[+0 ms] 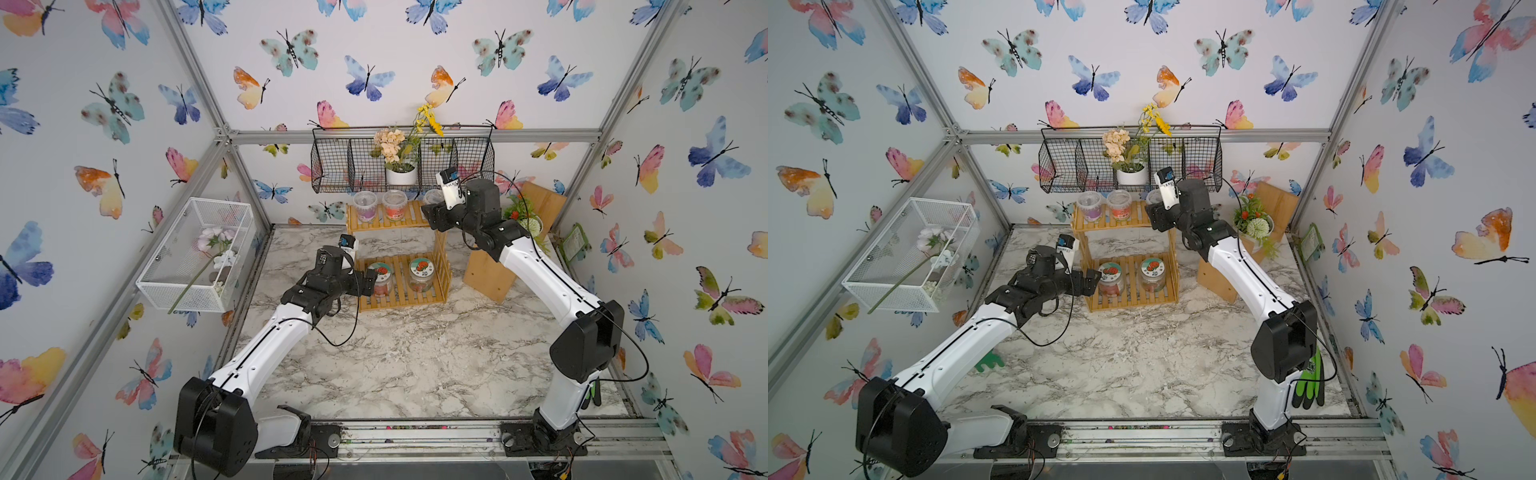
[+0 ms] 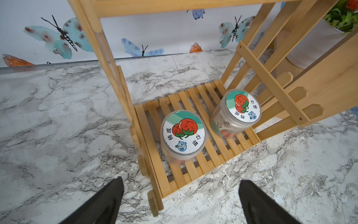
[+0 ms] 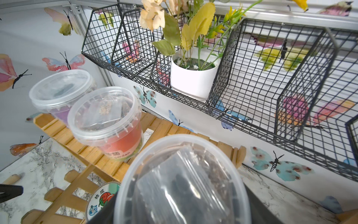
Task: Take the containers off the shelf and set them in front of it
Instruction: 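Pick up a container from the shelf, then place the container at the center of the board.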
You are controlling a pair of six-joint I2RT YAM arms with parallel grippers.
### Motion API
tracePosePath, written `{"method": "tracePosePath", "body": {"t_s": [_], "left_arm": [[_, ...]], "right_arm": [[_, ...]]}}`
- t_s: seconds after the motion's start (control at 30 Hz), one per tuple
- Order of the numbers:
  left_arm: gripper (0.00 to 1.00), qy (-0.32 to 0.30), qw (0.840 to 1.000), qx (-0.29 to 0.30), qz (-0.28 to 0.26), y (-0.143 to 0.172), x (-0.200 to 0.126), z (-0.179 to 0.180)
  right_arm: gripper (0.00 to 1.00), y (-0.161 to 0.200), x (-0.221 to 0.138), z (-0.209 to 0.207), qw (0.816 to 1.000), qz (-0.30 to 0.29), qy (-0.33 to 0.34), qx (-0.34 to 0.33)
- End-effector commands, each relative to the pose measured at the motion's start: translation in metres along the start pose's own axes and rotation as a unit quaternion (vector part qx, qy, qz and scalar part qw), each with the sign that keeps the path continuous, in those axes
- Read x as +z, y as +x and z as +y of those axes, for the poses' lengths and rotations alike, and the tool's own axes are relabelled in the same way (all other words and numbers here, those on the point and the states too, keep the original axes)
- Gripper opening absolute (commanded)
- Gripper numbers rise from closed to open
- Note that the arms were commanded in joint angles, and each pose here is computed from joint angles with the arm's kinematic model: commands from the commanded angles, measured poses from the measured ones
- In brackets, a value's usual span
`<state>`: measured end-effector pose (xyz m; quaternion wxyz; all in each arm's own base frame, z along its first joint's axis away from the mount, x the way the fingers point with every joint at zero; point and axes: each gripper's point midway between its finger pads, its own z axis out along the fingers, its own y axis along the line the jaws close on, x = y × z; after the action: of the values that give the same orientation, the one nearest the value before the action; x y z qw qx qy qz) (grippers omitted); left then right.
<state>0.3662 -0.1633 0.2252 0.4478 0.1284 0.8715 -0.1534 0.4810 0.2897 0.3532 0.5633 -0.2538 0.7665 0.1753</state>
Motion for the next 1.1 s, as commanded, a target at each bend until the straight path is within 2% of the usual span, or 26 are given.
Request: {"method": "tracePosePath", "body": {"t_s": [0.0, 0.13, 0.33, 0.73, 1.07], "left_arm": [[0.99, 0.015, 1.0, -0.001, -0.005, -0.004, 0.002, -0.006], [0.99, 0.012, 1.0, 0.001, -0.007, -0.004, 0.001, -0.005], [0.99, 0.011, 1.0, 0.005, -0.006, -0.004, 0.0, -0.005], [0.99, 0.018, 1.0, 0.003, -0.001, 0.005, -0.003, -0.006], [0.99, 0.03, 1.0, -0.003, 0.0, 0.014, -0.012, -0.01]], "right_arm": [[0.49, -0.027, -0.027, 0.012, 0.999, -0.041, -0.026, -0.001], [0.49, -0.026, -0.045, 0.021, 0.998, -0.046, -0.043, -0.002], [0.48, -0.001, -0.07, 0.046, 0.997, -0.033, -0.069, -0.01], [0.48, 0.079, -0.102, 0.094, 0.995, 0.006, -0.104, 0.002], [0.47, 0.166, -0.111, 0.121, 0.993, 0.046, -0.103, 0.028]]}}
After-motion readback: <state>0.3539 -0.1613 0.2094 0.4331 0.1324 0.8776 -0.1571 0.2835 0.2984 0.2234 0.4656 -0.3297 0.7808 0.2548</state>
